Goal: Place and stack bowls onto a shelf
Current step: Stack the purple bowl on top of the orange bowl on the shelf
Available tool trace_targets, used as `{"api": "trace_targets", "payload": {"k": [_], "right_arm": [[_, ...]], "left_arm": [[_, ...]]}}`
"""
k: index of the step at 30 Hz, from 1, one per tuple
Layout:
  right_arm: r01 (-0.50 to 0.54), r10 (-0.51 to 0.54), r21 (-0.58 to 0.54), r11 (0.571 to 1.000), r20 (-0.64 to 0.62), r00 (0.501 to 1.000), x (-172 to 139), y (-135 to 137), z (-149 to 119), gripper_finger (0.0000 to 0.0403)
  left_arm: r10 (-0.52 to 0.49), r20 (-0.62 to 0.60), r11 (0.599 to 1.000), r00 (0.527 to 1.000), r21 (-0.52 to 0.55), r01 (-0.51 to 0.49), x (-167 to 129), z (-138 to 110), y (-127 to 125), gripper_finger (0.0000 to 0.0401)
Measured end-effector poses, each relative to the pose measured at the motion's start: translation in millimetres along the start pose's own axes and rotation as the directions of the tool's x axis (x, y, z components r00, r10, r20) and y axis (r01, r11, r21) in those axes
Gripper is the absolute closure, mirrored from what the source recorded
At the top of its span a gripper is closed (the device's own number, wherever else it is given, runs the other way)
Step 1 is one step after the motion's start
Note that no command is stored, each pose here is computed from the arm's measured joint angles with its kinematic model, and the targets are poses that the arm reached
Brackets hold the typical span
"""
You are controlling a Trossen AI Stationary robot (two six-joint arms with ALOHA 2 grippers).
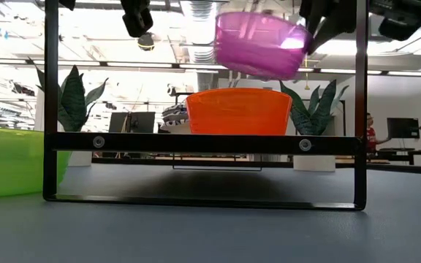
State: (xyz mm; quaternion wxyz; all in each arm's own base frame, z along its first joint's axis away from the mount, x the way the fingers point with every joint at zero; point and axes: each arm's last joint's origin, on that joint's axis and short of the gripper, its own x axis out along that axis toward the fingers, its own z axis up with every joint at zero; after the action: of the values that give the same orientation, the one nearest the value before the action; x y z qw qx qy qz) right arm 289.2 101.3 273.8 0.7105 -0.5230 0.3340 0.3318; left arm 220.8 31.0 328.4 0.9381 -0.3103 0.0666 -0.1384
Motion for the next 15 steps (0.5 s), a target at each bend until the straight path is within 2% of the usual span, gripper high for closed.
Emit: {"api": "trace_targets", "payload": {"k": [6, 15], "right_arm": [[0.041, -0.04, -0.036, 0.999, 0.024, 0.999, 6, -3, -6, 0.038], [0.022, -0.015, -0.061, 0.998, 0.113, 0.993, 13, -4, -14, 0.0379]], "left_arm": [[0.013, 0.009, 1.0, 1.0, 0.014, -0.013, 0, 0, 0, 0.0241], [0.046, -0.018, 0.999, 0.999, 0.019, -0.046, 0, -3, 3, 0.0241]]}}
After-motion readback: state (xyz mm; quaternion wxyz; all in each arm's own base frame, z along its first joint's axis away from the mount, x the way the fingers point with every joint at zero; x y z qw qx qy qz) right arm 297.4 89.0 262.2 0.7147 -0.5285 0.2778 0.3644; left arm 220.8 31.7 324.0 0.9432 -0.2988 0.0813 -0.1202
